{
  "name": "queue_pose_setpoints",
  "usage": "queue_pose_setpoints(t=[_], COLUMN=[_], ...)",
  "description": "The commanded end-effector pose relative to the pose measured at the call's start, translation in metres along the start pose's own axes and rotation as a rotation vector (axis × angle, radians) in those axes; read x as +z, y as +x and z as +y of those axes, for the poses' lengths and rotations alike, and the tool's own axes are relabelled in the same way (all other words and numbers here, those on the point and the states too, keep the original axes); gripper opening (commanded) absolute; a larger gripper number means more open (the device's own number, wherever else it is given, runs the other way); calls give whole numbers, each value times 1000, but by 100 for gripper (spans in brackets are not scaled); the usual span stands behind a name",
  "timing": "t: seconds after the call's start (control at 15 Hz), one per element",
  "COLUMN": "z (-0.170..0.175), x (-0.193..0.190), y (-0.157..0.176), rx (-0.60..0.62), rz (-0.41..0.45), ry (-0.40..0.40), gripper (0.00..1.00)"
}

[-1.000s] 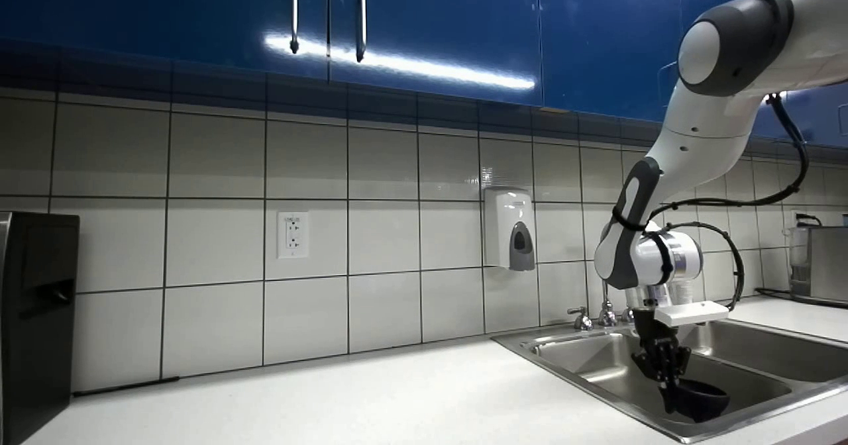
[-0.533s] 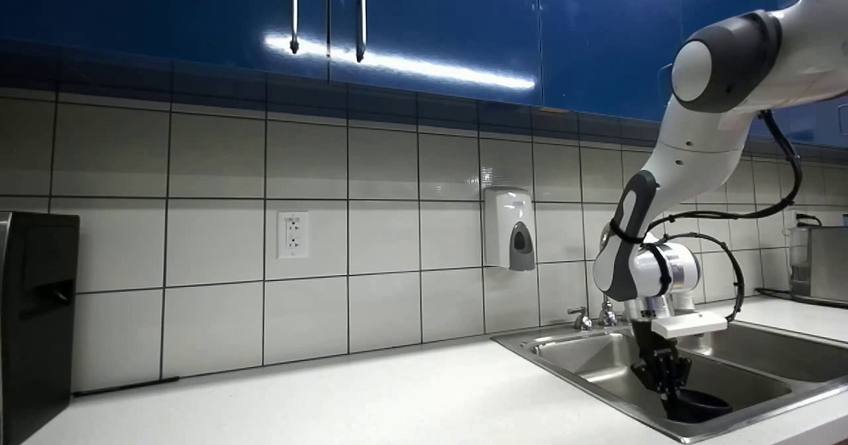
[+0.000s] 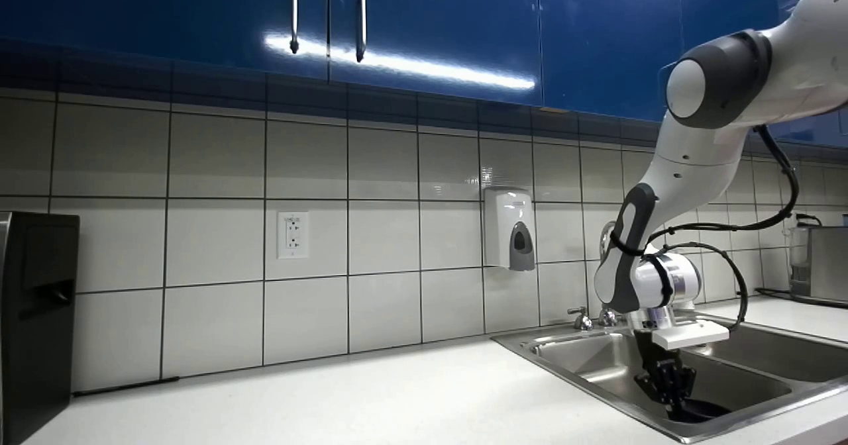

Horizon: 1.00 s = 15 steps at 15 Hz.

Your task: Put the bowl in the sink

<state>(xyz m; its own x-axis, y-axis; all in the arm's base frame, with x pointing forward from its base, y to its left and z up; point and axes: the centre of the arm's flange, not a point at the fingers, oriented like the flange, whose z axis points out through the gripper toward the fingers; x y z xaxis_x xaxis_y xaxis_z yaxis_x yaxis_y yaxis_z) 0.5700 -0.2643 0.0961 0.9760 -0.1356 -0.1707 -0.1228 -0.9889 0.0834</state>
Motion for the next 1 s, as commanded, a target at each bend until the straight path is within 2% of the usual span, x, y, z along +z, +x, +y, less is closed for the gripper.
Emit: queue_pose_setpoints(t=[0.0, 0.53, 0.6, 0.67, 0.93], z=[2, 2, 2, 2, 2], x=[0, 3, 3, 3, 2], y=[9, 9, 9, 8, 7], rx=[17, 23, 22, 22, 23], rz=[-7, -18, -24, -30, -27], ry=[-33, -41, -38, -40, -44], gripper=[2, 2, 33, 35, 63])
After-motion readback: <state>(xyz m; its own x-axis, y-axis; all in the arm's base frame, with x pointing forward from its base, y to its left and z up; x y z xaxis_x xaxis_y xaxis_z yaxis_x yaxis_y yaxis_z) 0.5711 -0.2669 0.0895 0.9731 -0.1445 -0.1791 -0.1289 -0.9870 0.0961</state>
